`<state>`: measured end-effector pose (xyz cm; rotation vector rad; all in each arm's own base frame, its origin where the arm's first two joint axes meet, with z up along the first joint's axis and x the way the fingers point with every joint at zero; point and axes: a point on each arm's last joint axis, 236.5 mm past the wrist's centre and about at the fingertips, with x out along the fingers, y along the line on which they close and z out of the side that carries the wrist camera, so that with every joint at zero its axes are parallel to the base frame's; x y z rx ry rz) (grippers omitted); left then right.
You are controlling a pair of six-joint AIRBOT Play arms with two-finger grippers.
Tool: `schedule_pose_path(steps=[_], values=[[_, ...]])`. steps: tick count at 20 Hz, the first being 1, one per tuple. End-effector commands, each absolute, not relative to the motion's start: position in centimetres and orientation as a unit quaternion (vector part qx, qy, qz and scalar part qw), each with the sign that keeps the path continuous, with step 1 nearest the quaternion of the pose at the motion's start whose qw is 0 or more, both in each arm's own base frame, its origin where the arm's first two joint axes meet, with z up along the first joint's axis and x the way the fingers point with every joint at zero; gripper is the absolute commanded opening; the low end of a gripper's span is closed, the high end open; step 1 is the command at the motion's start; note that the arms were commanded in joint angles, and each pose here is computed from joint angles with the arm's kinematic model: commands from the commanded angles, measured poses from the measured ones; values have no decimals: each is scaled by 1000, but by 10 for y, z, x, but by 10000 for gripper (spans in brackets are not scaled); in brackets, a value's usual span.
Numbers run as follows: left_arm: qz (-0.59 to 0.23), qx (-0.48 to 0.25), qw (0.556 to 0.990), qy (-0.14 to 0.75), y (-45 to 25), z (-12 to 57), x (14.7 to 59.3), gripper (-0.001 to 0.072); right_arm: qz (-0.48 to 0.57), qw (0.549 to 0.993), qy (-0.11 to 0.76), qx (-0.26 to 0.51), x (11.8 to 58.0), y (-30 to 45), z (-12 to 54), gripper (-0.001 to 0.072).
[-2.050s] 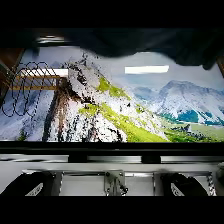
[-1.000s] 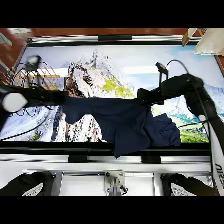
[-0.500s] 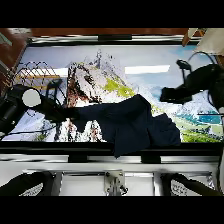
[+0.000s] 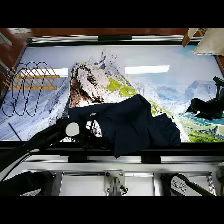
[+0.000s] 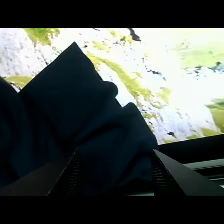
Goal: Fold the shirts.
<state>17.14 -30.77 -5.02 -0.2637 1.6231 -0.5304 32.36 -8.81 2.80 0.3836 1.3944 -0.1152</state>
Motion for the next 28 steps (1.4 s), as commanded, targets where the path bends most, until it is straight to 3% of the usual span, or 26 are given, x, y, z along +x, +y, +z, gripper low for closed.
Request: schedule_pose_path(steps=[1, 6, 13, 15, 16, 17, 19, 20, 21, 28], values=[[-225, -184, 651, 702, -347, -73, 176, 712, -64, 756, 628, 175, 326, -98, 24, 552], [-266, -226, 641, 683, -381, -75, 179, 705, -63, 750, 635, 176, 329, -100, 14, 552], [-277, -213, 643, 682, -383, -85, 179, 692, -59, 738, 648, 179, 325, -98, 7, 552], [-277, -210, 642, 684, -384, -88, 177, 447, -57, 732, 655, 180, 322, -96, 7, 552], [-281, -206, 643, 682, -384, -88, 177, 200, -55, 729, 658, 181, 320, -95, 6, 552], [-286, -201, 644, 680, -384, -88, 178, 41, -51, 724, 664, 180, 316, -93, 4, 552], [-303, -191, 644, 676, -385, -82, 178, 40, -33, 699, 693, 173, 295, -86, -12, 553], [-321, -181, 645, 669, -387, -75, 179, 39, -26, 682, 709, 175, 282, -82, -24, 589], [-339, -173, 649, 659, -390, -66, 180, 39, -18, 665, 725, 181, 268, -76, -37, 679], [-389, -176, 672, 605, -395, -14, 190, 40, -8, 615, 761, 204, 237, -58, -85, 679]])
